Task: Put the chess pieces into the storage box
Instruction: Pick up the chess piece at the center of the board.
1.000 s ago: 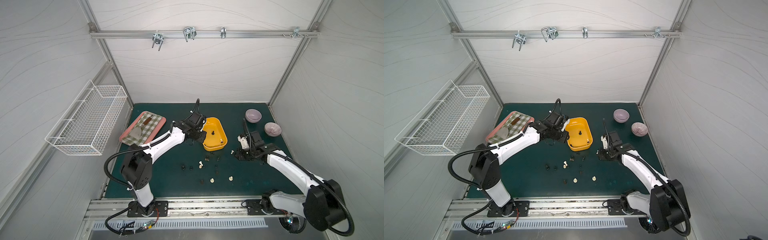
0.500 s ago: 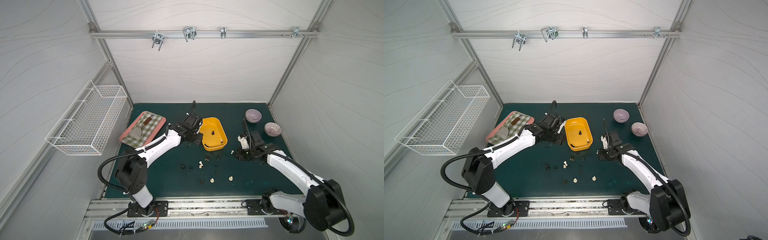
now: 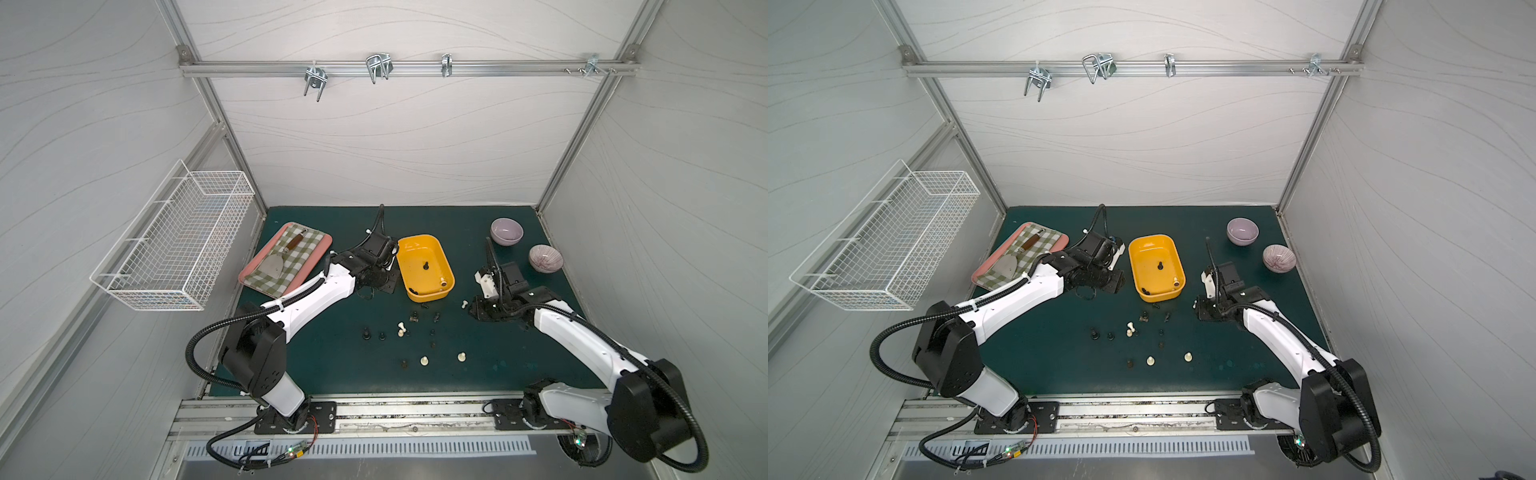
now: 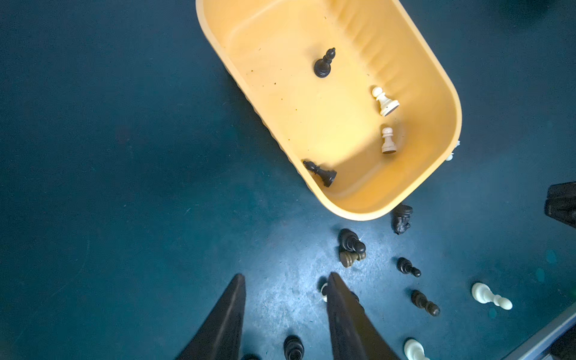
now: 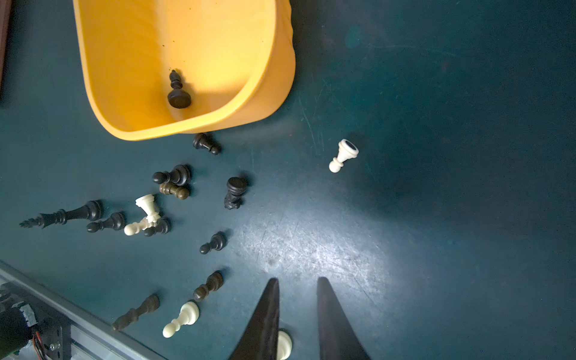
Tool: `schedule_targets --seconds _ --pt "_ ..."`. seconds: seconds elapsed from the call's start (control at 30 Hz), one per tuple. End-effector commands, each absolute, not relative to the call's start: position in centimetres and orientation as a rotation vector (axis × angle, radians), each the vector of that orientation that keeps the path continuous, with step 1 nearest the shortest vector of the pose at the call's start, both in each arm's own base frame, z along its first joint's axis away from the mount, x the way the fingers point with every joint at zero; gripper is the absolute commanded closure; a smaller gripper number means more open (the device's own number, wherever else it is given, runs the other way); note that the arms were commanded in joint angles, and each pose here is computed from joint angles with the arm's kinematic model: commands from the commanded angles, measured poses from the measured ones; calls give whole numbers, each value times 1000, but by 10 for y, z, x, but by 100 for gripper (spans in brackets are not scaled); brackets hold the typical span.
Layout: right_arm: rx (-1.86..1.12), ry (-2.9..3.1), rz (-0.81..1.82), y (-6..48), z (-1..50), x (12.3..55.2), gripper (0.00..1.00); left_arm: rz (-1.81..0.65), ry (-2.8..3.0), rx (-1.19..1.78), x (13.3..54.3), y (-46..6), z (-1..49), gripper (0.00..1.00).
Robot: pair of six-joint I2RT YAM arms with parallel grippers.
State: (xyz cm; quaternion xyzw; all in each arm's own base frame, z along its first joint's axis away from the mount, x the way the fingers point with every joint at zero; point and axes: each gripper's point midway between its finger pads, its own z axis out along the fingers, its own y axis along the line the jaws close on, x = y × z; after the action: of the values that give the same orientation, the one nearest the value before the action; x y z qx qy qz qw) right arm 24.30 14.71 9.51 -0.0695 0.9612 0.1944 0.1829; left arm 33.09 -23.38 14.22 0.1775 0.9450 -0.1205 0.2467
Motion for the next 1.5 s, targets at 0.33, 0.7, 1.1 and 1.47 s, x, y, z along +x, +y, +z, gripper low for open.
schedule_targets --seconds 0.33,0.7,1.1,1.47 --pt "-337 2856 397 157 71 201 76 -323 2545 416 331 -219 150 55" --pt "-371 2949 343 161 53 160 75 -324 2558 396 326 -211 143 54" --pt "-416 2989 317 167 46 138 73 -335 2563 395 324 -211 140 54" --pt "-439 3014 300 170 40 135 73 -335 2568 406 324 -211 138 53"
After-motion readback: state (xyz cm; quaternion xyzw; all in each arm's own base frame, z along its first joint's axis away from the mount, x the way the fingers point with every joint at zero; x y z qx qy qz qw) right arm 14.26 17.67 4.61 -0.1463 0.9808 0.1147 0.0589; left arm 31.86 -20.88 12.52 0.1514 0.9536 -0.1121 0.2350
